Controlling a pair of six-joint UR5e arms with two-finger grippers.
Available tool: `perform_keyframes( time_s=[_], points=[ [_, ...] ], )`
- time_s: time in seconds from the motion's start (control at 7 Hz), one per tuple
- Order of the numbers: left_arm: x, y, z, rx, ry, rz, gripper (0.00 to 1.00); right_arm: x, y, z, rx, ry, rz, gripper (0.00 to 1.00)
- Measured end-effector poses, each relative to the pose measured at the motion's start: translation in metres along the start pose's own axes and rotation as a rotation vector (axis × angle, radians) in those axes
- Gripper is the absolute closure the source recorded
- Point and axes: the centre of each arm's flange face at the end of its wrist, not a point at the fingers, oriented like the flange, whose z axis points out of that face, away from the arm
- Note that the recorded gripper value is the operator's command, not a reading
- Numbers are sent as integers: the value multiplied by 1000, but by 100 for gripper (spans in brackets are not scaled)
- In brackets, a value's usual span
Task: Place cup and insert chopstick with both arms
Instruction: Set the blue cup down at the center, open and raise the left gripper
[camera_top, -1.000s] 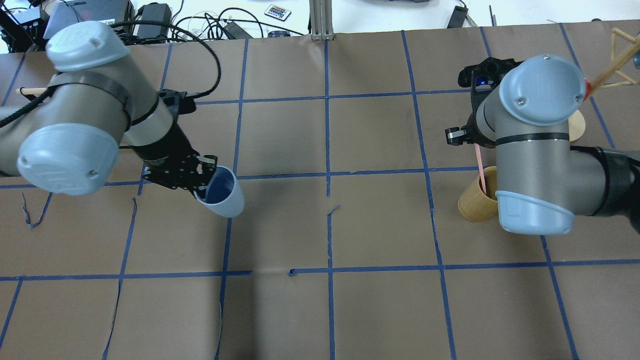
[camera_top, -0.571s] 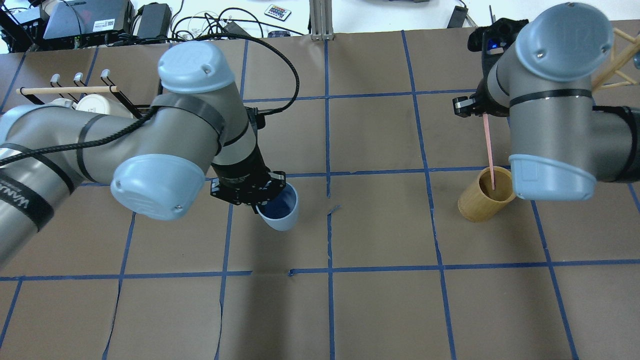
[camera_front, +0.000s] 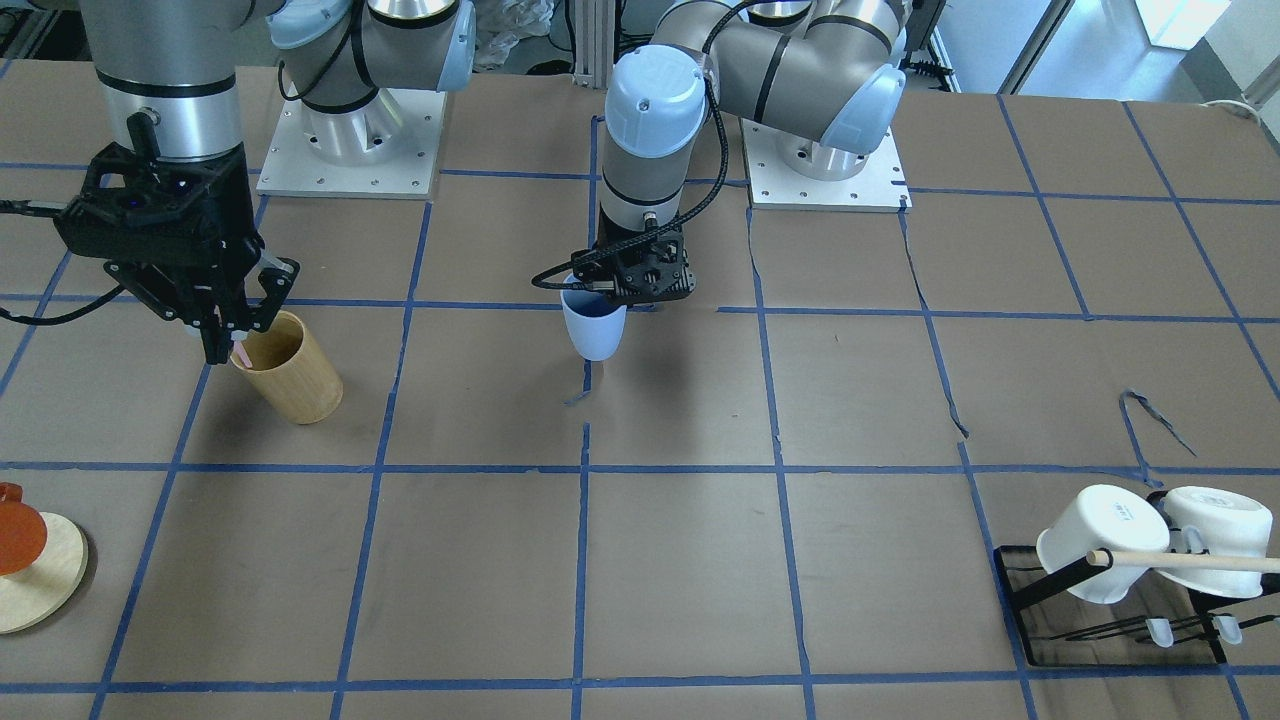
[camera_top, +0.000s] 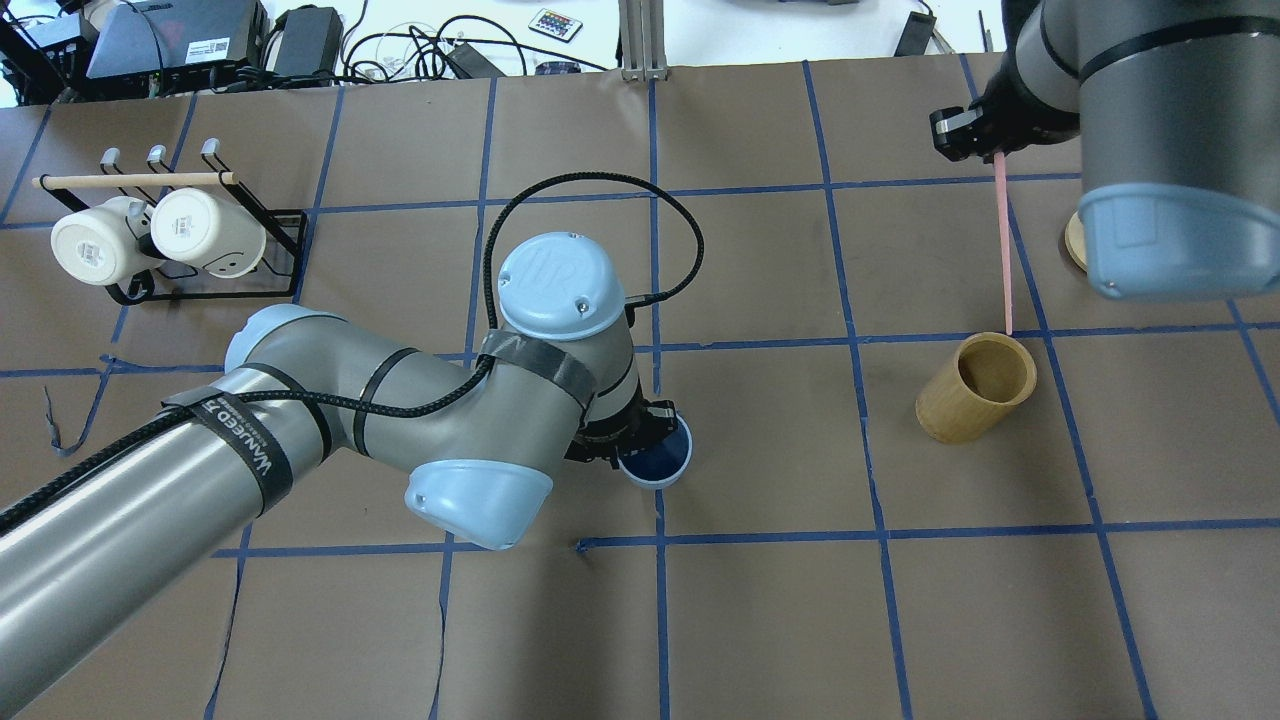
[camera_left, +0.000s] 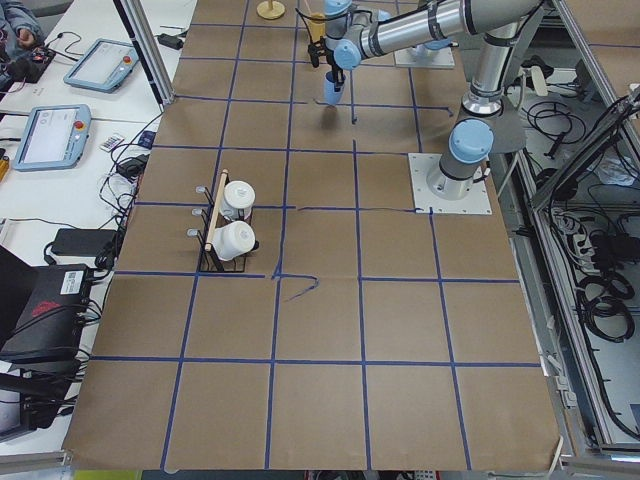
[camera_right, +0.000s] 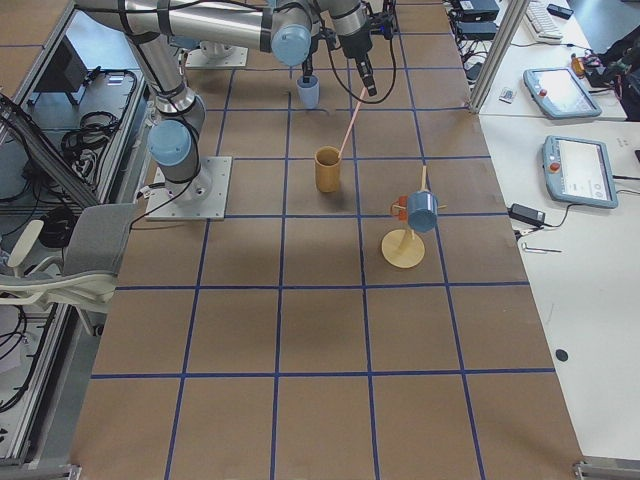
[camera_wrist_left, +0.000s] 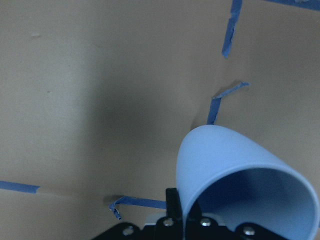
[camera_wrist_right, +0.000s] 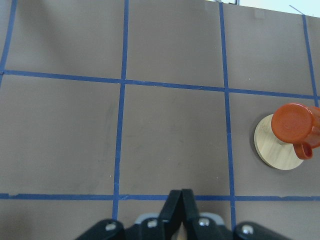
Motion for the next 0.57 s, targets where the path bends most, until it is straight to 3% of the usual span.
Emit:
perform_keyframes(
  time_s=[0.14,0.29,0.57],
  points=[
    [1,-1,5,-4,-2,-3,72,3,-10,-18,-7,-4,0,100],
    [1,-1,7,-7,-3,-6,1,4,-17,-32,-6,-16,1,100],
    [3,-5,-2,2,18,-1,0,-1,-23,-44,3,-60,44,100]
  ],
)
